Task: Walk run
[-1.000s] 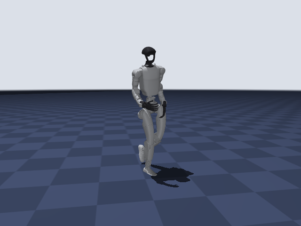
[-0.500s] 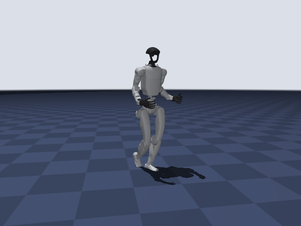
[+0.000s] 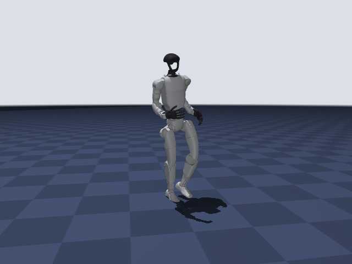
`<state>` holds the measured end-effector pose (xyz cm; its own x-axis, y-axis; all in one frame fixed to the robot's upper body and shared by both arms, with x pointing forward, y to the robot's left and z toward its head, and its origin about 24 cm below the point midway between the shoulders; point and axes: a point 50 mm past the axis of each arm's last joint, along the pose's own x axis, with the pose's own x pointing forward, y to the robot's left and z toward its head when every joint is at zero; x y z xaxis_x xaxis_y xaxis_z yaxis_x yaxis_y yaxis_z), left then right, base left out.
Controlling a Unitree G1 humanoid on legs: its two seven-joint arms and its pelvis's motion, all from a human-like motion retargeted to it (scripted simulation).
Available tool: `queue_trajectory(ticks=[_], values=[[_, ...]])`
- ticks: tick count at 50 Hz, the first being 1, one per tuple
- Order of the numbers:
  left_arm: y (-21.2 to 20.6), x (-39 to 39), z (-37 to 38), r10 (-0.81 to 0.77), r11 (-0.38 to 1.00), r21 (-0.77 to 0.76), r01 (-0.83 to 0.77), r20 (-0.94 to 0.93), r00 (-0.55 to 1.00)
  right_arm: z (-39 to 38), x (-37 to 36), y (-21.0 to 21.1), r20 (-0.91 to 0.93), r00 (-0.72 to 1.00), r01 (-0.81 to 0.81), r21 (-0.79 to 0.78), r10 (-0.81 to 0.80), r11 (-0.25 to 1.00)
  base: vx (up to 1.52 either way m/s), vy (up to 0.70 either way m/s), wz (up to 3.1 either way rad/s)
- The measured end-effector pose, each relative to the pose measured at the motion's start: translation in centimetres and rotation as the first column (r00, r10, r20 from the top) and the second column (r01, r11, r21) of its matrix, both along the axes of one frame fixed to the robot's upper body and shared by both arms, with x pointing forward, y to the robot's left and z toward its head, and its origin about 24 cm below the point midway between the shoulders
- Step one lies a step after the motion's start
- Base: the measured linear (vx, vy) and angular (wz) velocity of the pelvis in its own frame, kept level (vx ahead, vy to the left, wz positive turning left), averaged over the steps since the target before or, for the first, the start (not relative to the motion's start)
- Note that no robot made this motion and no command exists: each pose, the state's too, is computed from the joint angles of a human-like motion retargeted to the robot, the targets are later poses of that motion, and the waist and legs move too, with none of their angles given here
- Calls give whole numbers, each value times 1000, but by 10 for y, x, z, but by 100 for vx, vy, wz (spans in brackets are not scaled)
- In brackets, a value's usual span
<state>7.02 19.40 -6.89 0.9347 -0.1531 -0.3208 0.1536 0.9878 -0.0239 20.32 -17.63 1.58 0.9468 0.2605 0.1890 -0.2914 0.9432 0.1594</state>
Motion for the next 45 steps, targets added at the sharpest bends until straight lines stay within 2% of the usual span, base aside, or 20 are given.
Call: queue_trajectory(ticks=[5, 10, 13, 16, 18, 20, 24, 30, 32, 35, 40, 45], values=[[14, -2, 9, 119, 993, 20, -120, 48, 992, 1, -8, -1, 10, 998, -60, 33, 60, 998, 137, -55, -92], [16, 46, 31, 153, 979, 100, -178, 217, 964, -4, -16, -10, -15, 998, -68, 12, 68, 998, 144, -51, 52], [10, 85, 45, 197, 977, 16, -214, 326, 924, -24, -39, -12, -109, 991, -79, 27, 82, 997, 163, -53, 98], [-5, 133, 73, 209, 968, -224, -115, 457, 864, -44, -56, -9, -213, 974, -56, 95, 75, 994, 121, -58, -70], [-10, 152, 96, 226, 947, -318, -51, 542, 810, -51, -69, -14, -256, 965, -35, 85, 56, 996, 140, -65, -9], [-8, 161, 118, 229, 944, -330, -18, 616, 754, -53, -77, -22, -274, 961, -21, 47, 33, 999, 109, -46, 72], [0, 158, 134, 133, 978, -207, 14, 679, 722, -53, -85, -36, -306, 952, -40, -38, 27, 998, 130, -50, 111], [4, 144, 115, 4, 998, -56, 37, 603, 798, -35, -67, -36, -222, 975, -41, -83, 22, 996, 133, -61, -18], [8, 124, 89, -35, 999, -16, 50, 510, 859, -30, -60, -24, -191, 981, -53, -49, 42, 997, 157, -81, -104], [-11, 100, 48, -89, 994, -31, 107, 353, 932, -18, -33, -34, -105, 994, 10, 10, -9, 1000, 135, -63, -15], [-22, 40, 12, 54, 992, -125, -32, 171, 984, -10, -10, -16, -41, 999, -25, 45, 26, 999, 136, -44, -44], [-4, 13, 13, 97, 995, -30, -94, 125, 987, 1, -5, -14, 20, 998, -59, 32, 58, 998, 130, -53, -98]])
